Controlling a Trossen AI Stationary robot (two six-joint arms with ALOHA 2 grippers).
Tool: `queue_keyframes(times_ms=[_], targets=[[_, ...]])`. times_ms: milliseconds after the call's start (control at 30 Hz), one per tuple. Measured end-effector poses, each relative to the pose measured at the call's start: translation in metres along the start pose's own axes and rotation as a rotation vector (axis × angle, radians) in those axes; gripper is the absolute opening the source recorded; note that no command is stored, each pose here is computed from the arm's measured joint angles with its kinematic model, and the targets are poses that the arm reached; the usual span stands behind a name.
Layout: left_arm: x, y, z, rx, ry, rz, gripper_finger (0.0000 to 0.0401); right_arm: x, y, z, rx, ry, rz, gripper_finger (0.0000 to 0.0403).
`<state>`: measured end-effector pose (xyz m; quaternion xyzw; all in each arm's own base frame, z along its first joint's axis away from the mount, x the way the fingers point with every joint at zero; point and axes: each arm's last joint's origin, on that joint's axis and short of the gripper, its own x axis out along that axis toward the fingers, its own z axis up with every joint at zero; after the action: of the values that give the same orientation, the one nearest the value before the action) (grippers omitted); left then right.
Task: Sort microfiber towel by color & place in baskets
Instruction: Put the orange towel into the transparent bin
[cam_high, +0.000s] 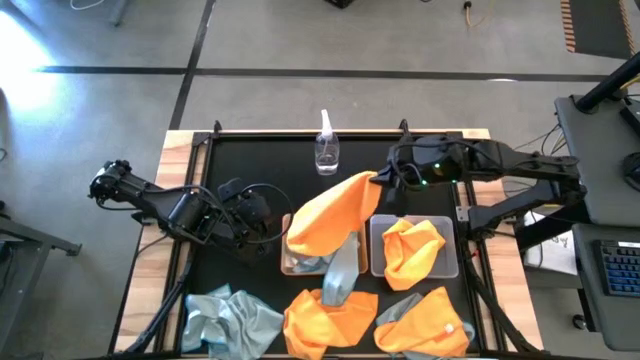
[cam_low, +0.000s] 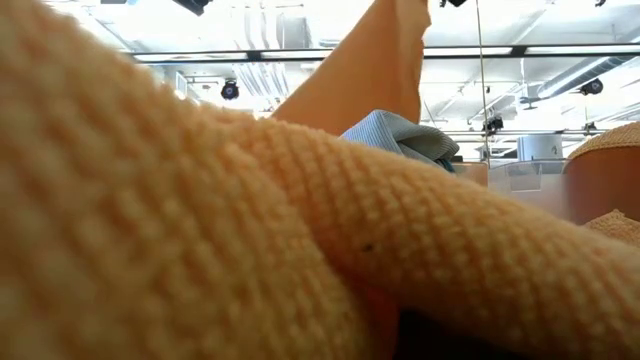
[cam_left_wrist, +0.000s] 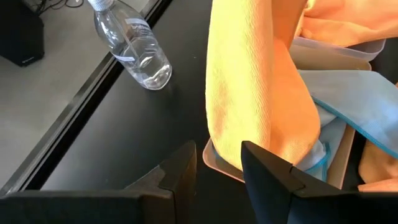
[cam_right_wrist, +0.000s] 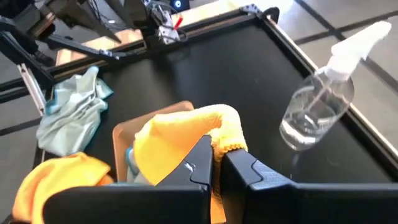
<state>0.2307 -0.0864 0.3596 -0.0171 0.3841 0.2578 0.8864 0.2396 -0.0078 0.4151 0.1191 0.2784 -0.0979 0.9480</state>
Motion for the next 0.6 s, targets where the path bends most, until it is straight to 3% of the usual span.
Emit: queue_keyframes(times_ms=[300,600], targets=[[0.000,0.000,0.000,0.002,0.002,0.002,0.0113,-0.022,-0.004,-0.012,0.089,0.069,-0.005,0.0009],[0.000,0.002,-0.001,0.016,-0.017,0.048,0.0113,-0.047,0.009,-0.018,0.081,0.065,0.157,0.0009]])
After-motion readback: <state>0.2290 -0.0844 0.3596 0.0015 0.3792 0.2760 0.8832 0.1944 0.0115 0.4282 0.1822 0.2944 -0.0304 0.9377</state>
